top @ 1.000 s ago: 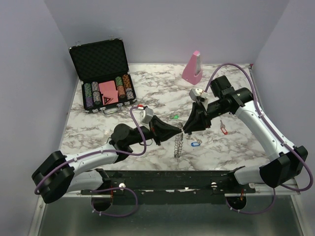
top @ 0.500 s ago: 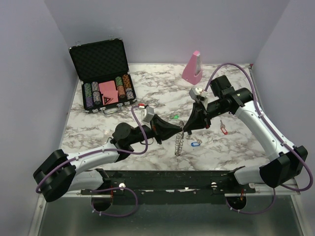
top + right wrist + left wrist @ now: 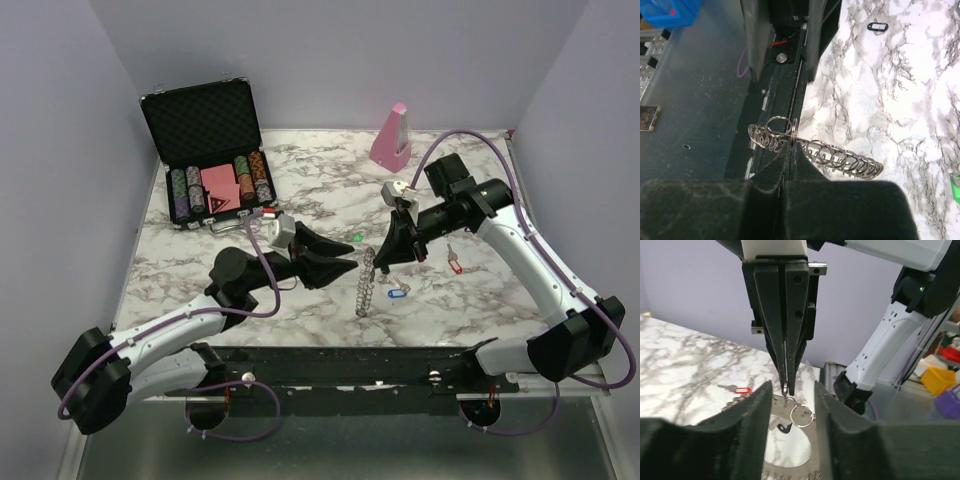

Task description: Put the keys on the keyring

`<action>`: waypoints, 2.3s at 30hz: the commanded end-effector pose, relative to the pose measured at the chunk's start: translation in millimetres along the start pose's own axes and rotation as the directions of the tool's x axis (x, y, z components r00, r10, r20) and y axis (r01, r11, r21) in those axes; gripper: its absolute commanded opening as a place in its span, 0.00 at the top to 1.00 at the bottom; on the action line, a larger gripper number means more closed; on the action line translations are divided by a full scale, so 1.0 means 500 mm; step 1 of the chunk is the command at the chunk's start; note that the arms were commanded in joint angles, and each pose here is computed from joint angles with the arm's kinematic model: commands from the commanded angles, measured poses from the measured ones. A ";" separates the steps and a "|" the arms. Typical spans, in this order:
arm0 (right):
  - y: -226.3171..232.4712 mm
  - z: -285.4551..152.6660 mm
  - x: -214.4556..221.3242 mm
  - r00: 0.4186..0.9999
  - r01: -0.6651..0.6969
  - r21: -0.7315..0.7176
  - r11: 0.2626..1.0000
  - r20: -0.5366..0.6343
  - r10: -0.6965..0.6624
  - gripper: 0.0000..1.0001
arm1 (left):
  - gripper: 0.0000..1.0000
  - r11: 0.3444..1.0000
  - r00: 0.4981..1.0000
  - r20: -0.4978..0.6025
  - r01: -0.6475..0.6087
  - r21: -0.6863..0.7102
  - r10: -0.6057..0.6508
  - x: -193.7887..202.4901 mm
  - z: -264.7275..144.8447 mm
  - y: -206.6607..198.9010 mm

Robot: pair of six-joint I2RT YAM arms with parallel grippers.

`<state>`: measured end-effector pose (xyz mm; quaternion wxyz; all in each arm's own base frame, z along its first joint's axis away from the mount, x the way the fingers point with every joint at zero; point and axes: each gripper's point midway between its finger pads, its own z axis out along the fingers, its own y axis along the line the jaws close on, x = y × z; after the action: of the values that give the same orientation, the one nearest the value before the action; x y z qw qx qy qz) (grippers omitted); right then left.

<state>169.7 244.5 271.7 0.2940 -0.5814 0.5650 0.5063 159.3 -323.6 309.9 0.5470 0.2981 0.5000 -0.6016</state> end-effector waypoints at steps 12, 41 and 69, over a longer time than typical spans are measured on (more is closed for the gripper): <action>0.001 -0.013 0.012 0.996 0.046 0.001 0.999 -0.077 -0.045 1.00 | 0.45 0.962 0.921 -0.290 -0.224 0.156 0.262 0.024 -0.010 0.002; 0.005 -0.010 0.010 0.997 0.047 -0.014 0.999 -0.062 -0.048 1.00 | 1.00 0.955 0.856 -0.433 -0.203 0.218 0.281 0.084 0.049 0.012; 0.084 -0.005 -0.026 0.973 0.199 -0.101 0.975 0.137 -0.185 0.58 | 1.00 0.975 0.972 0.236 -0.043 0.216 -0.009 -0.051 0.009 -0.074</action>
<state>139.1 238.1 272.2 0.3141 -0.6139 0.4905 0.5329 141.6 -338.1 293.7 0.5288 0.3273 0.4551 -0.6373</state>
